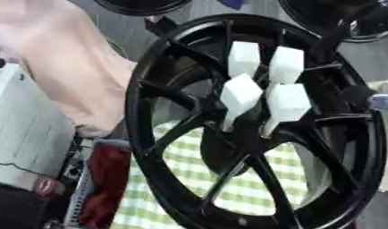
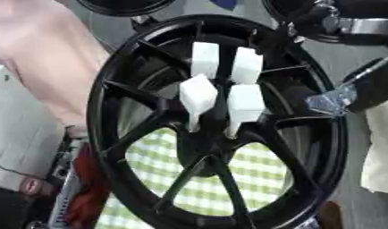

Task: Pull the pin out of the wheel hub.

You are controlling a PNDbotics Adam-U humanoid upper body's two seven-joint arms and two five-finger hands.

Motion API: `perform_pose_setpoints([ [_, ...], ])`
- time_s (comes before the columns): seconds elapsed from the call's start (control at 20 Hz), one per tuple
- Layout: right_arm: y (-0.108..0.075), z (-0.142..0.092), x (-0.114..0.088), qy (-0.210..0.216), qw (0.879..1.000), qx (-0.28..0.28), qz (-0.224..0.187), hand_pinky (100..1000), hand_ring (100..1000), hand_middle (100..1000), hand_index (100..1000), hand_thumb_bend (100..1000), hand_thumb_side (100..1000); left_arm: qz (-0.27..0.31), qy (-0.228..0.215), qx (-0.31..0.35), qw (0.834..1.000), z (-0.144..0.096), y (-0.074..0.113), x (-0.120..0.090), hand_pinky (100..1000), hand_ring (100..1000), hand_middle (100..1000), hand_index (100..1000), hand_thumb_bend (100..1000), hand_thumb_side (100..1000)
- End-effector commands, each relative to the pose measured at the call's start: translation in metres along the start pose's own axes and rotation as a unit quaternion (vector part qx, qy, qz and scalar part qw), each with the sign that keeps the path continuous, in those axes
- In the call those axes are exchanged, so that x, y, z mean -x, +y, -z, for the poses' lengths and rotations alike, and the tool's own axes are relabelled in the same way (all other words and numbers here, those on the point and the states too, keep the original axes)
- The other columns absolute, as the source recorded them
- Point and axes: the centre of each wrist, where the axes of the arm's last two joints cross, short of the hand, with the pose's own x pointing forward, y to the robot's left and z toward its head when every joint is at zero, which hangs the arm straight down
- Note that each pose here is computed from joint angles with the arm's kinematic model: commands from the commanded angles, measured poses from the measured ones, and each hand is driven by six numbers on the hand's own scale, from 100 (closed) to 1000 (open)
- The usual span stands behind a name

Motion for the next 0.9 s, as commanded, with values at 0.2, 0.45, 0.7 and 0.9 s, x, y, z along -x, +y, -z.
perform_pose_setpoints([
  [0.2, -0.003, -0.006, -0.003, -0.003, 1.0, -0.002, 0.005, 793, 719, 667, 862, 142, 366, -0.001, -0.011, 0.005, 1.0, 0.004, 0.0, -0.006, 997, 718, 652, 858, 100, 782],
  [0.45, 0.003, -0.006, -0.001, -0.011, 1.0, 0.006, 0.01, 799, 723, 681, 852, 139, 345, -0.002, -0.01, 0.008, 1.0, 0.005, -0.001, -0.006, 997, 717, 652, 858, 100, 783],
  [0.7, 0.006, -0.004, -0.001, -0.021, 1.0, 0.011, 0.009, 799, 721, 683, 853, 133, 326, -0.002, -0.009, 0.009, 1.0, 0.005, -0.002, -0.006, 998, 717, 652, 858, 100, 786],
  [0.9, 0.008, -0.003, -0.001, -0.019, 1.0, 0.018, 0.006, 803, 730, 703, 857, 145, 327, -0.001, -0.008, 0.01, 1.0, 0.005, -0.002, -0.006, 999, 717, 653, 858, 100, 787],
])
